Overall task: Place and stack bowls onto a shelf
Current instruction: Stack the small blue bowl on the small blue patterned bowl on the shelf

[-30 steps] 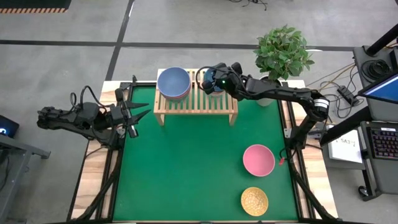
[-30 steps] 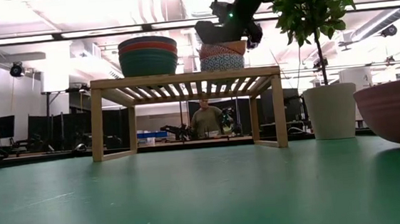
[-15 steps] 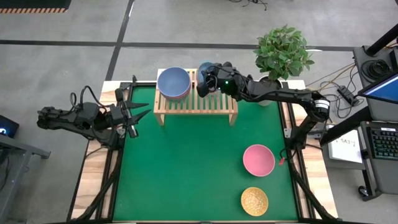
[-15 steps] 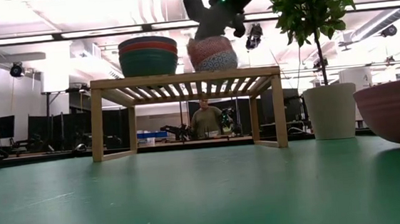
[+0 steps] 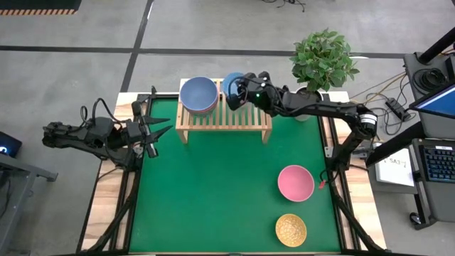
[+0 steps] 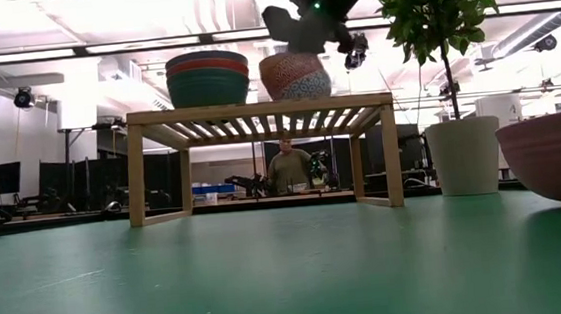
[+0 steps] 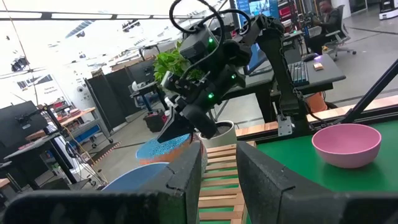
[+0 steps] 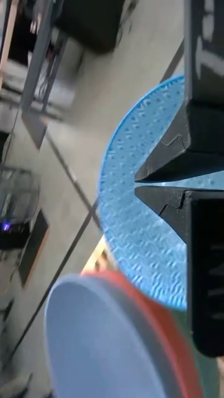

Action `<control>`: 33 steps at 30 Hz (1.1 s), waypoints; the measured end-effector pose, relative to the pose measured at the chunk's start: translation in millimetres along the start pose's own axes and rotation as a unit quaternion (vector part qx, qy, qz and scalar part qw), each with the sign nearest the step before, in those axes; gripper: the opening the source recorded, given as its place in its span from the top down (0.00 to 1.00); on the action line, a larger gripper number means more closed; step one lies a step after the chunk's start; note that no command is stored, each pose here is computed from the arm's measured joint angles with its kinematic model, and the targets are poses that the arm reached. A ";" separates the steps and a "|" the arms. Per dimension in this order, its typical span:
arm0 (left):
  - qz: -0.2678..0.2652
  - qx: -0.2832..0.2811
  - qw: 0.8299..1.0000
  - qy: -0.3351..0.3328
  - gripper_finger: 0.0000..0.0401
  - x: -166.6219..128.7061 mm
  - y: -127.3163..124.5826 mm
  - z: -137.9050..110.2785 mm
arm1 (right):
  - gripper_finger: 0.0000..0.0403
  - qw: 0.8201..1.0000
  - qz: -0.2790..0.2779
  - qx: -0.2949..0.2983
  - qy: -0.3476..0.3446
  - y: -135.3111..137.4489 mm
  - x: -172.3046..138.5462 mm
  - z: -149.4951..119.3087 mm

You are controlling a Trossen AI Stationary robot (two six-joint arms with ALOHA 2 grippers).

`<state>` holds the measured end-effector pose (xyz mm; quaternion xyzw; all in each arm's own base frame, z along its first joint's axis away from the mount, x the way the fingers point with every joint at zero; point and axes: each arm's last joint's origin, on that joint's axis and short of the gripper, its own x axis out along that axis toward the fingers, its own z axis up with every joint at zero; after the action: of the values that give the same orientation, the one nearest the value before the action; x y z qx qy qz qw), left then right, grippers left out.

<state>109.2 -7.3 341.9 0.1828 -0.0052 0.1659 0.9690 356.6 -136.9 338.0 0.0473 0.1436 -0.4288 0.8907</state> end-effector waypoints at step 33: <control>0.001 -0.001 1.000 -0.002 0.79 0.0 0.2 0.4 | 0.97 0.998 0.018 0.022 -0.060 -3.3 -21.0 24.0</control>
<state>109.1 -7.3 342.3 0.1824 -0.0073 0.1663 0.9690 346.8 -128.2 367.2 0.0431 0.0793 -0.4177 0.9041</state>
